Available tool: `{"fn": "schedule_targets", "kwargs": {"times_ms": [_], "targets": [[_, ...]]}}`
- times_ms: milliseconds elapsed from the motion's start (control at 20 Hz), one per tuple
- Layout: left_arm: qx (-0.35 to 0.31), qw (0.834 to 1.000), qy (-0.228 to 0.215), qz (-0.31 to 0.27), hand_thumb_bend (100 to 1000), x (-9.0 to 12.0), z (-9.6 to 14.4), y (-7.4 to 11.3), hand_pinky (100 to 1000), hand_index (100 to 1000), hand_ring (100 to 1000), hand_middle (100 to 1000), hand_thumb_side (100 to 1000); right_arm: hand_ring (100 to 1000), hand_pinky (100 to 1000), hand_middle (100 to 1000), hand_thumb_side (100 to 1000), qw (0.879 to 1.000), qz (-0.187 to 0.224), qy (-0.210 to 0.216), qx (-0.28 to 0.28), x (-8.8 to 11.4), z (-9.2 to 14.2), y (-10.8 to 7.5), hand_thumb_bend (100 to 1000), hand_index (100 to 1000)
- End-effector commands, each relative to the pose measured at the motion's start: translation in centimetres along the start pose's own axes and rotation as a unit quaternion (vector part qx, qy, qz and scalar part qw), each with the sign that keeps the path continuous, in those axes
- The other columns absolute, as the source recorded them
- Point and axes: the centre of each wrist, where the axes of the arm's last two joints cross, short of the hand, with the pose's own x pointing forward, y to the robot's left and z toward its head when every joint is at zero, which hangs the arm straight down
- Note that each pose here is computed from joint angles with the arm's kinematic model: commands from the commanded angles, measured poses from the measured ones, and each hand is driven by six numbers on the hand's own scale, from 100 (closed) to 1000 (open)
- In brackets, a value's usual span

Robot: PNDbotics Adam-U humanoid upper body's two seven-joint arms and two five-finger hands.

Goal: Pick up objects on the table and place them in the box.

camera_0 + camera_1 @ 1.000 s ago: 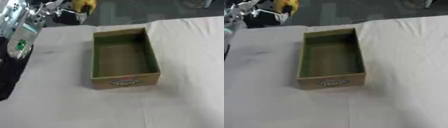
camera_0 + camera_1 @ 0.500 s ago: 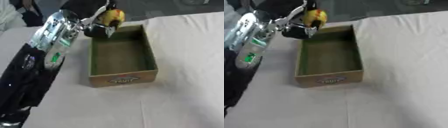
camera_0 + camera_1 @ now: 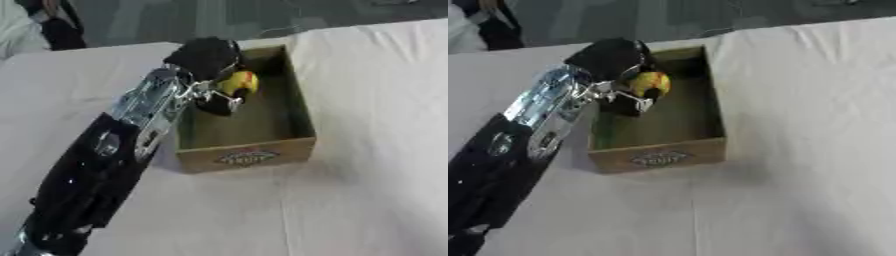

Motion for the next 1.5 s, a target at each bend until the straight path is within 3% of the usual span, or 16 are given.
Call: {"fn": "schedule_targets", "kwargs": {"times_ms": [50,300,550,650,1050,1200,1350,1500], "targets": [[0.0,1.0,0.011,-0.009,100,-0.4,-0.8,0.1,445,654,556,533,306,756,757,737,875,1.0,-0.004,-0.016,-0.003,0.6,-0.6,-0.1,100,851],[-0.012,1.0,0.009,-0.012,100,-0.6,-1.4,-0.9,490,759,640,629,300,755,756,737,875,1.0,-0.004,-0.015,-0.005,0.6,-0.6,-0.1,100,850],[-0.028,0.999,0.016,-0.013,100,-0.8,-1.6,-1.6,628,940,799,789,252,755,755,736,876,1.0,-0.004,-0.015,-0.005,0.6,-0.6,-0.1,100,850],[-0.032,0.999,0.021,-0.014,100,-0.9,-1.6,-1.7,663,994,828,819,274,755,755,737,876,1.0,-0.004,-0.014,-0.005,0.6,-0.6,-0.1,100,850],[-0.037,0.998,0.045,-0.019,123,-1.2,-1.6,-1.5,734,1000,877,860,411,754,754,736,877,1.0,-0.004,-0.014,-0.005,0.6,-0.6,-0.1,100,849],[-0.02,0.998,0.051,-0.02,100,-1.3,-1.3,-0.9,723,1000,868,842,412,754,754,736,878,1.0,-0.004,-0.014,-0.006,0.6,-0.5,-0.1,100,849],[0.028,0.998,0.054,-0.021,100,-1.3,-0.4,0.6,702,981,852,822,422,753,754,735,878,1.0,-0.002,-0.015,-0.008,0.5,-0.6,-0.2,100,849],[0.128,0.99,0.063,-0.01,100,-1.6,1.9,3.7,649,930,807,774,480,753,753,735,877,1.0,0.001,-0.016,-0.011,0.5,-0.6,-0.3,100,849]]}}
